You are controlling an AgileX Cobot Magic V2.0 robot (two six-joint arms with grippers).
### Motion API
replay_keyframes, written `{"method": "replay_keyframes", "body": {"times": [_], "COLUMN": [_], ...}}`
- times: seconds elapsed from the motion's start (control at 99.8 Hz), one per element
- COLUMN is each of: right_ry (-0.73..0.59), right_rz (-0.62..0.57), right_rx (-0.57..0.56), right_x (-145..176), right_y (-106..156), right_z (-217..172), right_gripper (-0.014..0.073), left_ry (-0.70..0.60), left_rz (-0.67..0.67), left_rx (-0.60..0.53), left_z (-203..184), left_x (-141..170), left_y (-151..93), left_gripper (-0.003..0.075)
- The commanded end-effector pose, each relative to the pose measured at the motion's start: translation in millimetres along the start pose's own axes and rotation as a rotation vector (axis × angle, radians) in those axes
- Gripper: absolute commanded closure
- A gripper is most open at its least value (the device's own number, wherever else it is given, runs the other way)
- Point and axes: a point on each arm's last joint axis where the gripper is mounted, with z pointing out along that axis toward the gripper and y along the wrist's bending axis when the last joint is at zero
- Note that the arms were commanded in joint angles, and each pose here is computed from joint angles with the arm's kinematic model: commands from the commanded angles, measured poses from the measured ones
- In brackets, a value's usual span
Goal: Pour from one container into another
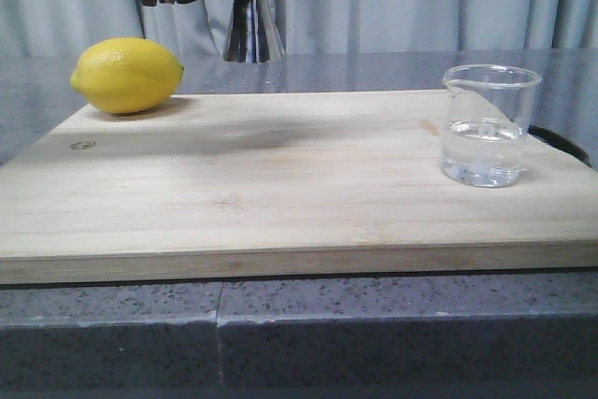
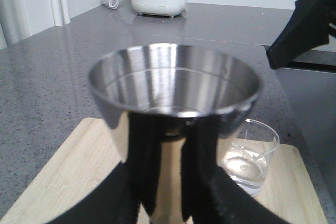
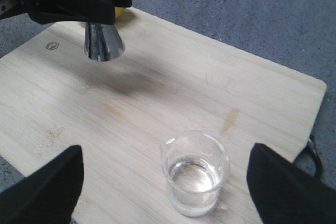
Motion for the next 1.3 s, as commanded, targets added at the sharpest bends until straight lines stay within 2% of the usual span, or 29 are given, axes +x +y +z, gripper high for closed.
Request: {"method": "replay_keyframes", "body": {"times": [0.0, 0.2, 0.431, 0.731, 1.152, 1.292], "right_ry": [-0.166, -0.294, -0.412, -0.35, -0.372, -0.375], "right_rz": [-0.012, -0.023, -0.02, -0.007, -0.038, -0.044], "right_rx": [0.025, 0.05, 0.103, 0.126, 0.176, 0.184], "right_x": [-1, 39, 61, 73, 84, 87], "right_y": [1, 6, 3, 2, -1, -1], "right_z": [5, 14, 12, 36, 72, 78], "right_gripper": [0.0041, 0.0041, 0.0041, 0.0041, 0.0041, 0.0088], "left_ry": [-0.153, -0.153, -0.153, -0.153, -0.153, -0.153], "left_rz": [0.033, 0.033, 0.033, 0.033, 0.033, 0.033], "left_rx": [0.045, 0.045, 0.045, 0.045, 0.045, 0.045], "left_z": [-3, -3, -3, -3, -3, -3], "left_x": [-35, -35, -35, -35, -35, -35], "left_y": [-10, -10, -10, -10, -10, -10], "left_gripper": [0.0573, 0.0573, 0.0573, 0.0573, 0.0573, 0.0573]}}
